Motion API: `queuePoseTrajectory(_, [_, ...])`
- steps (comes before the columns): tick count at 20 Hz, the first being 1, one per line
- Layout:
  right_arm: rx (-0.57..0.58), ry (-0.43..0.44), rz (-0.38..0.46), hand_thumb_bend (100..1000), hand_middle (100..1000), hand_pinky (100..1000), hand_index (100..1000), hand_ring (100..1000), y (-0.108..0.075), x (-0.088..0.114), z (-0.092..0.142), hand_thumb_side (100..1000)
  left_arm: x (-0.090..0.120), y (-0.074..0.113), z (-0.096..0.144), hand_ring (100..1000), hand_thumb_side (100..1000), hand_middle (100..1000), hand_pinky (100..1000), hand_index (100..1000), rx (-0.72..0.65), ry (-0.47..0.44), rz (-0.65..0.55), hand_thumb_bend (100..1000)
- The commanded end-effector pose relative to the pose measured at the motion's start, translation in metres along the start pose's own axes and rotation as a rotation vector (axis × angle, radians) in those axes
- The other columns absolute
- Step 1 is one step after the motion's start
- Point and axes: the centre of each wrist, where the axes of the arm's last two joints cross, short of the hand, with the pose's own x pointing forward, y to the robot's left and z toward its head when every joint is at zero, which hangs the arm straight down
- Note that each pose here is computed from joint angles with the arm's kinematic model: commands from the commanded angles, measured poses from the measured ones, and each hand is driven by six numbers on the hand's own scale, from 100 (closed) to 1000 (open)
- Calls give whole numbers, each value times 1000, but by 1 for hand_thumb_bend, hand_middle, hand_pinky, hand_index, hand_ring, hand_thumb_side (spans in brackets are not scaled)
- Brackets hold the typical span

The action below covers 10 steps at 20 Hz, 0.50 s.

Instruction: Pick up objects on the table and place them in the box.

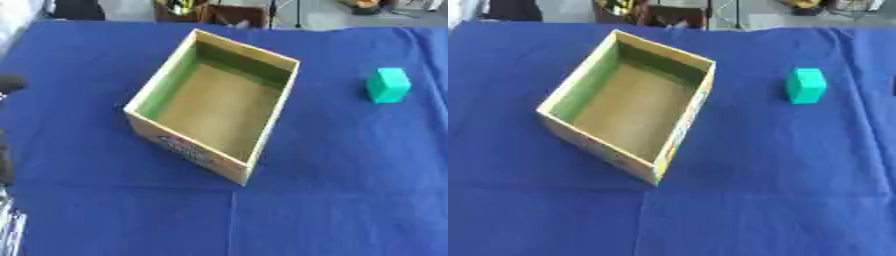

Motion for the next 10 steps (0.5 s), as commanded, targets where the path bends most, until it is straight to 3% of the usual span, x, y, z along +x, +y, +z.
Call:
queuePoseTrajectory(1, [-8,-27,7,211,732,790,809,906,-5,4,-6,1000,6,1,-5,588,1000,701,676,839,-5,-28,2,100])
queuePoseTrajectory(10, [1,-39,29,241,748,789,823,901,-9,3,-10,1000,6,1,-5,589,1000,701,676,839,-5,-26,2,100])
